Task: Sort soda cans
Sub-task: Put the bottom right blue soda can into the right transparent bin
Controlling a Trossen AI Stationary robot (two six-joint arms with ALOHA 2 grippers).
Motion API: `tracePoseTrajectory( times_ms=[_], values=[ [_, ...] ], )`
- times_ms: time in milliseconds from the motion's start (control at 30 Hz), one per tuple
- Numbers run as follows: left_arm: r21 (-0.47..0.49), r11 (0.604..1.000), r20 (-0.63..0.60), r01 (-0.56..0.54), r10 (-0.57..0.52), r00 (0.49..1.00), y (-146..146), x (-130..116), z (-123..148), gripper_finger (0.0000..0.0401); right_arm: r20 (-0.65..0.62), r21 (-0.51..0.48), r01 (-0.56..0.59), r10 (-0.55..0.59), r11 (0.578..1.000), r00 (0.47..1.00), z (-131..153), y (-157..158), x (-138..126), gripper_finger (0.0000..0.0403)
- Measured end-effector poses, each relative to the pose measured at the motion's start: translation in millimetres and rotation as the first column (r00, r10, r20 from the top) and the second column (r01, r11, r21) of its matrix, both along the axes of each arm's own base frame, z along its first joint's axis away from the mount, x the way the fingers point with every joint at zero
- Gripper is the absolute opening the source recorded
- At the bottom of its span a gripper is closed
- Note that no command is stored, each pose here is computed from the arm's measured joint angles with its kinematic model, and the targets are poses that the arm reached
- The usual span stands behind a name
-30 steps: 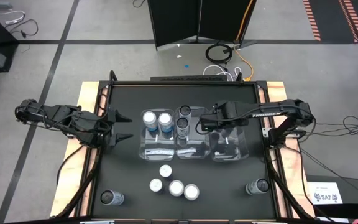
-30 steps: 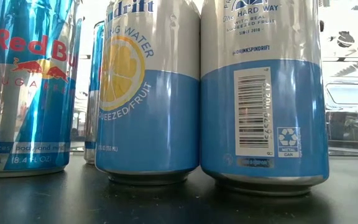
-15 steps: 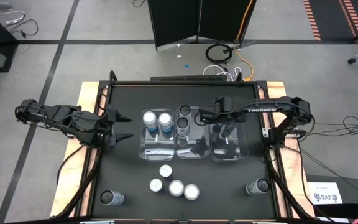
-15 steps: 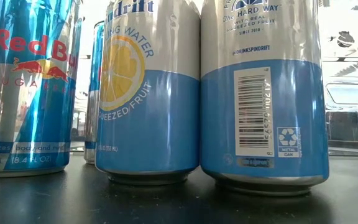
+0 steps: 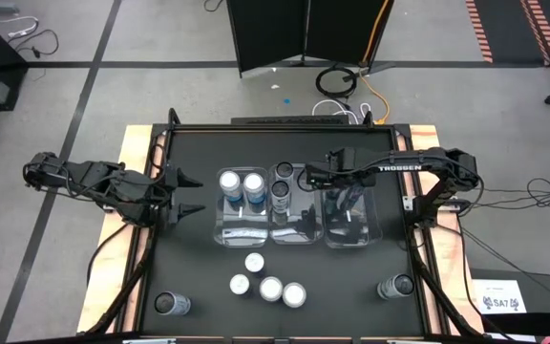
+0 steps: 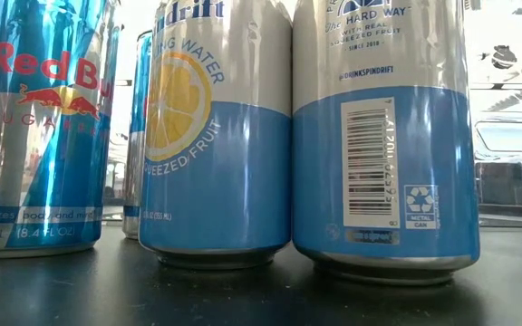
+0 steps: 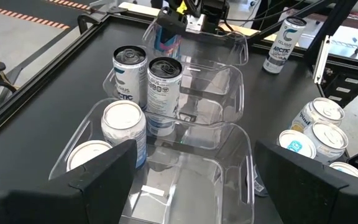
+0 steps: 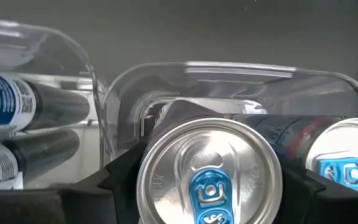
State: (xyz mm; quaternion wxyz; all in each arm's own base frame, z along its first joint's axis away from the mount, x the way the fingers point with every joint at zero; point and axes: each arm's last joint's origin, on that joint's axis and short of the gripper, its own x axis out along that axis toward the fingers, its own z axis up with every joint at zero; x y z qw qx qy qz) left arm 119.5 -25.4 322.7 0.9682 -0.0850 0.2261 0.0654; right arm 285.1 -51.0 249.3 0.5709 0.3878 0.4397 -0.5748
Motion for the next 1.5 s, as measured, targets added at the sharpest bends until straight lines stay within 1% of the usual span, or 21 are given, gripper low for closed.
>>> tracePoseTrajectory(
  times_ms=[167,733,833,1000,1133,1267,1500],
  values=[
    [0.0,1.0,0.0,0.0,0.0,1.0,0.0,-0.1,0.0,0.0334,-0.004,0.018,-0.029,0.029,0.999,1.0,-0.2,0.4,0.4,0.0233],
    [0.0,1.0,0.0,0.0,0.0,1.0,0.0,0.0,0.0,0.0334,-0.002,0.013,-0.036,0.036,0.999,0.999,-0.2,0.9,0.9,0.0234],
    [0.0,1.0,0.0,0.0,0.0,1.0,0.0,0.0,0.0,0.0334,0.005,0.012,-0.032,0.032,0.999,0.999,-0.2,0.9,1.5,0.0242],
    [0.0,1.0,0.0,0.0,0.0,1.0,0.0,0.0,0.0,0.0334,0.039,0.005,-0.033,0.033,0.999,0.999,-1.3,0.3,5.9,0.0266],
    [0.0,1.0,0.0,0.0,0.0,1.0,0.0,-0.1,0.0,0.0334,0.023,0.006,-0.035,0.034,0.999,0.999,-5.7,-0.4,8.3,0.028],
    [0.0,1.0,0.0,0.0,0.0,1.0,0.0,0.0,0.0,0.0334,-0.001,0.01,-0.034,0.034,0.999,0.999,-10.3,-0.9,9.7,0.0285],
    [0.0,1.0,-0.001,0.0,0.0,1.0,0.0,0.0,-0.1,0.0334,-0.008,0.015,-0.034,0.034,0.999,0.999,-10.6,-0.7,9.3,0.0285]
  ],
)
